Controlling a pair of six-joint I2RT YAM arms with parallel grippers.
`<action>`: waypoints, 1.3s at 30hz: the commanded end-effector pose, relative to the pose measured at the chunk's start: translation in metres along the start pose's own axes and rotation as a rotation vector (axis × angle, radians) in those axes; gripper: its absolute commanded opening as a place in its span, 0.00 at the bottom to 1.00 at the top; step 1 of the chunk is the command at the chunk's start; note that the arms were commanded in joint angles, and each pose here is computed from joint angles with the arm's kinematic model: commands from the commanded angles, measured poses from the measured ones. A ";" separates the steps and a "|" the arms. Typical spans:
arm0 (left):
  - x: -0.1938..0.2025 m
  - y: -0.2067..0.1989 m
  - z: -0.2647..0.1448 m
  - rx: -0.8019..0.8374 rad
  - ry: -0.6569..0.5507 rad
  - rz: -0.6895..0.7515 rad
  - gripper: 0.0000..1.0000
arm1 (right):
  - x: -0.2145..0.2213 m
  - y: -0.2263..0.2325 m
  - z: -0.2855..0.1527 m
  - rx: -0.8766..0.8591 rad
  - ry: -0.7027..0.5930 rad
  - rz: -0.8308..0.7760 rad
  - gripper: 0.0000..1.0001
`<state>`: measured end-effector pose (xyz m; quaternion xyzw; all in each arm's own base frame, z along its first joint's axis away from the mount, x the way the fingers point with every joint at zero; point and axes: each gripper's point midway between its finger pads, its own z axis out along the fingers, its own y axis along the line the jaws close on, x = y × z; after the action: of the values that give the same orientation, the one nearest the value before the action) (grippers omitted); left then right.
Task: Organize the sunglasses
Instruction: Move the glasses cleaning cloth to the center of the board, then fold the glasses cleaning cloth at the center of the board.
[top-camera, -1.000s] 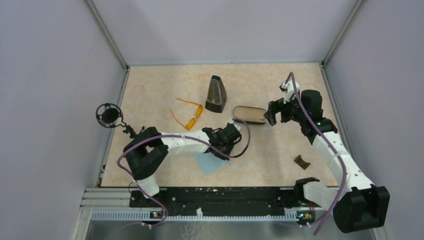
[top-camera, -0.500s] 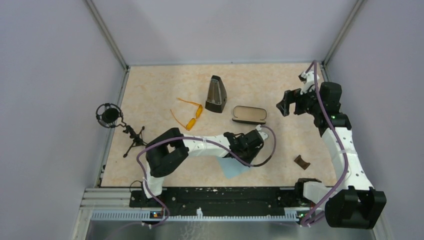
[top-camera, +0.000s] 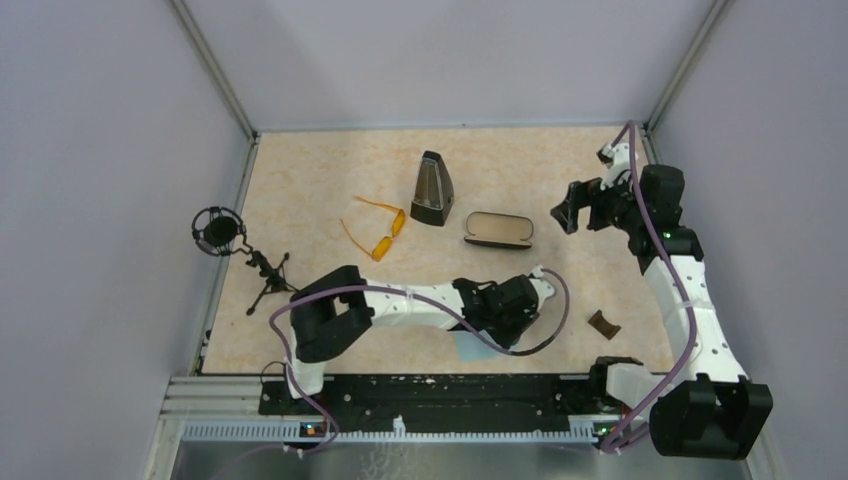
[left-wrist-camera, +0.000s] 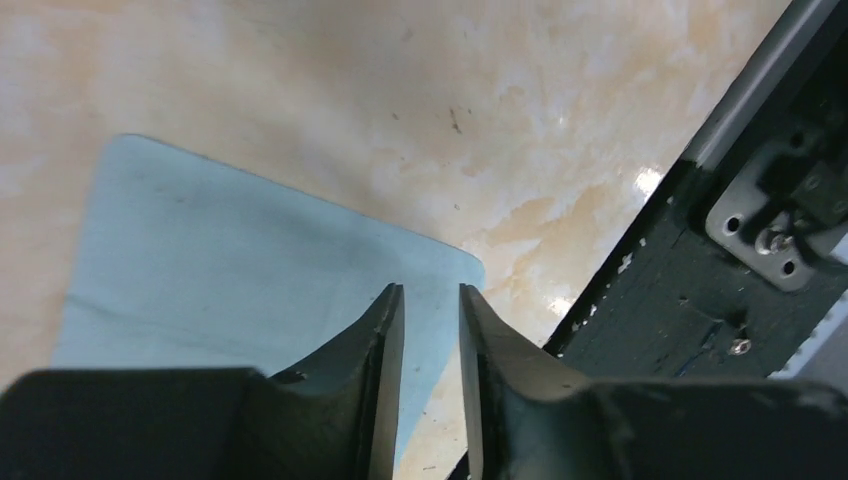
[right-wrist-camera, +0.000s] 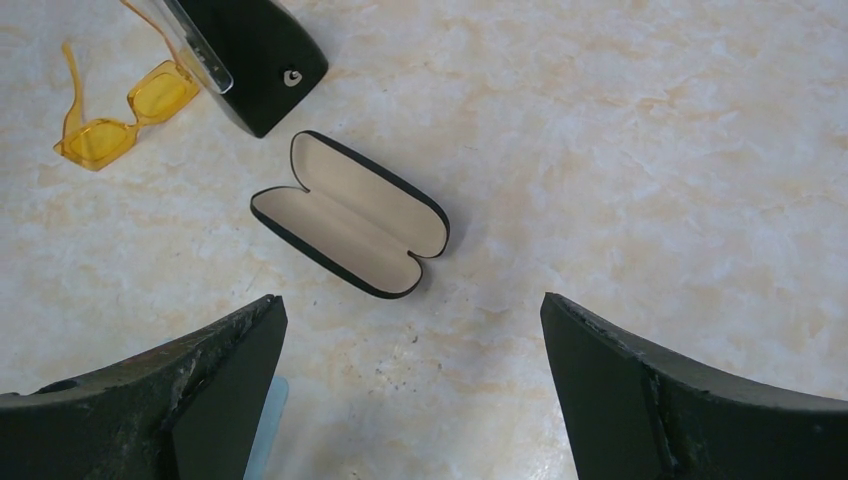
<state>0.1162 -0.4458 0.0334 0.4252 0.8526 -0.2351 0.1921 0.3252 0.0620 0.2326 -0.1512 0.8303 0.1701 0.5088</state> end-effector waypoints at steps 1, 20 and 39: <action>-0.074 0.002 -0.067 -0.055 -0.320 0.013 0.38 | -0.011 0.004 -0.004 -0.015 -0.056 -0.006 0.99; 0.003 0.139 -0.119 -0.239 -0.368 -0.438 0.96 | 0.107 0.084 0.025 -0.445 0.304 -0.252 0.60; 0.036 0.159 -0.127 -0.240 -0.419 -0.546 0.81 | 0.208 0.124 0.076 -0.526 0.687 -0.292 0.56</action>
<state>0.2042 -0.2552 0.0592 0.1081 0.9194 -0.2136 0.3121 0.2229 0.1799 0.0259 -0.4353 0.8521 0.2526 0.1434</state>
